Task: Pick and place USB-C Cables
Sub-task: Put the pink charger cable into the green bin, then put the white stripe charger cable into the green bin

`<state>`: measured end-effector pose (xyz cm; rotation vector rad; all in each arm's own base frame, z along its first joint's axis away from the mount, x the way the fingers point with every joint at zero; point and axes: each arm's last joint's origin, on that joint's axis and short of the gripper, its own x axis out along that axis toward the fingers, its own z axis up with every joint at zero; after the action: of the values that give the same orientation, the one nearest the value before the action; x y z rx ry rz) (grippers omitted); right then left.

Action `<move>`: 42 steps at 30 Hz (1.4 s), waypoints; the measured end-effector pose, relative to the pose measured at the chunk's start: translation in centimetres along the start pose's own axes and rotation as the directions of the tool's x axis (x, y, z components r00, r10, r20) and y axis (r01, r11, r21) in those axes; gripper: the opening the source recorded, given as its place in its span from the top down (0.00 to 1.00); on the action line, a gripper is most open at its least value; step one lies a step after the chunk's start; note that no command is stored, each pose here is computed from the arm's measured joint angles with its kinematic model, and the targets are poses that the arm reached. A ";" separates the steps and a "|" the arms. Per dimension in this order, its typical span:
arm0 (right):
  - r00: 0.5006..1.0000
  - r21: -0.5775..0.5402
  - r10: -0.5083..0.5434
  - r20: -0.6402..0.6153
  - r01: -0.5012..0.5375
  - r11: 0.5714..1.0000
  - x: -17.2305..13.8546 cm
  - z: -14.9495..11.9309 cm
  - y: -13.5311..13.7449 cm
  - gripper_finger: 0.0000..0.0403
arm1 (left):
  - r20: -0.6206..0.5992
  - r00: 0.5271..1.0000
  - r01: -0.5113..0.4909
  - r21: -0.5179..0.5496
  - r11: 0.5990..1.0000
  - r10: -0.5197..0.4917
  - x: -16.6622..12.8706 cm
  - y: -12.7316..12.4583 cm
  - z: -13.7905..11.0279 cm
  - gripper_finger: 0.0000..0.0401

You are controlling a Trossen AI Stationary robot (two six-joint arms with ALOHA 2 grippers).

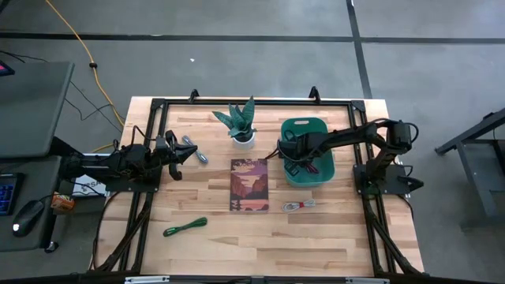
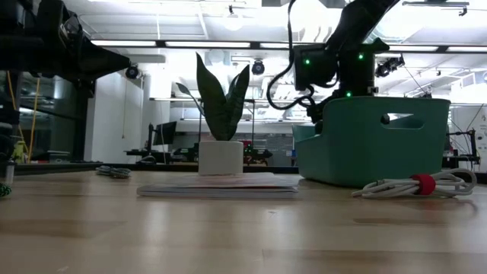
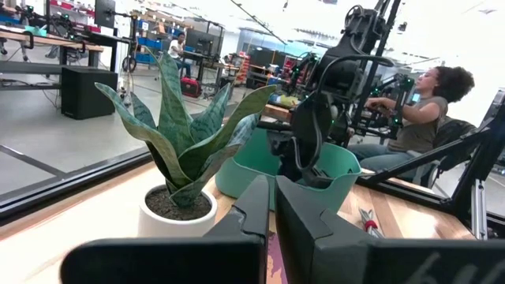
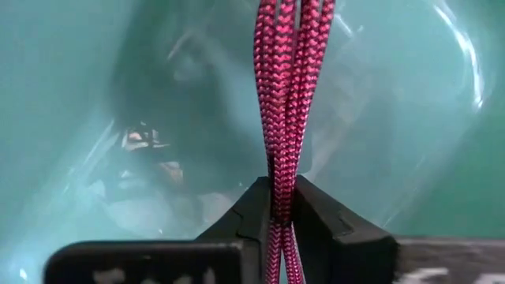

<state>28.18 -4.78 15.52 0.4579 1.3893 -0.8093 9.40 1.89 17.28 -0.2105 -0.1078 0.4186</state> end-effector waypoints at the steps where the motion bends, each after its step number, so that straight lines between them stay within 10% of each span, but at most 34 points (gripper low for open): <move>1: 1.000 -0.005 0.001 -0.001 -0.001 1.000 0.0 0.0 0.0 0.89 | -0.001 1.000 0.000 0.001 1.000 0.000 0.0 0.0 0.0 0.99; 19: 0.999 -0.126 -0.054 -0.001 0.053 0.991 -2.1 -0.4 -1.1 0.48 | 0.000 1.000 0.000 0.000 1.000 0.000 0.0 0.0 0.0 0.99; 32: 0.940 -0.172 0.052 0.336 0.007 0.985 -7.8 -4.7 -2.3 0.45 | -0.001 1.000 -0.001 0.000 1.000 0.001 0.0 0.0 0.0 0.99; 37: 0.785 -0.262 0.298 0.543 -0.178 0.948 -9.3 -6.6 -1.9 0.45 | 0.000 1.000 0.000 0.000 1.000 0.000 0.0 0.0 0.0 0.99; 42: 0.442 -0.413 0.503 0.743 -0.288 0.864 -10.7 -7.6 -1.8 0.45 | 0.000 1.000 0.000 0.000 1.000 0.000 0.0 0.0 0.0 0.99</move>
<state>21.85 1.93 25.03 0.1419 0.3941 -0.3461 9.41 1.89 17.27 -0.2103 -0.1076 0.4187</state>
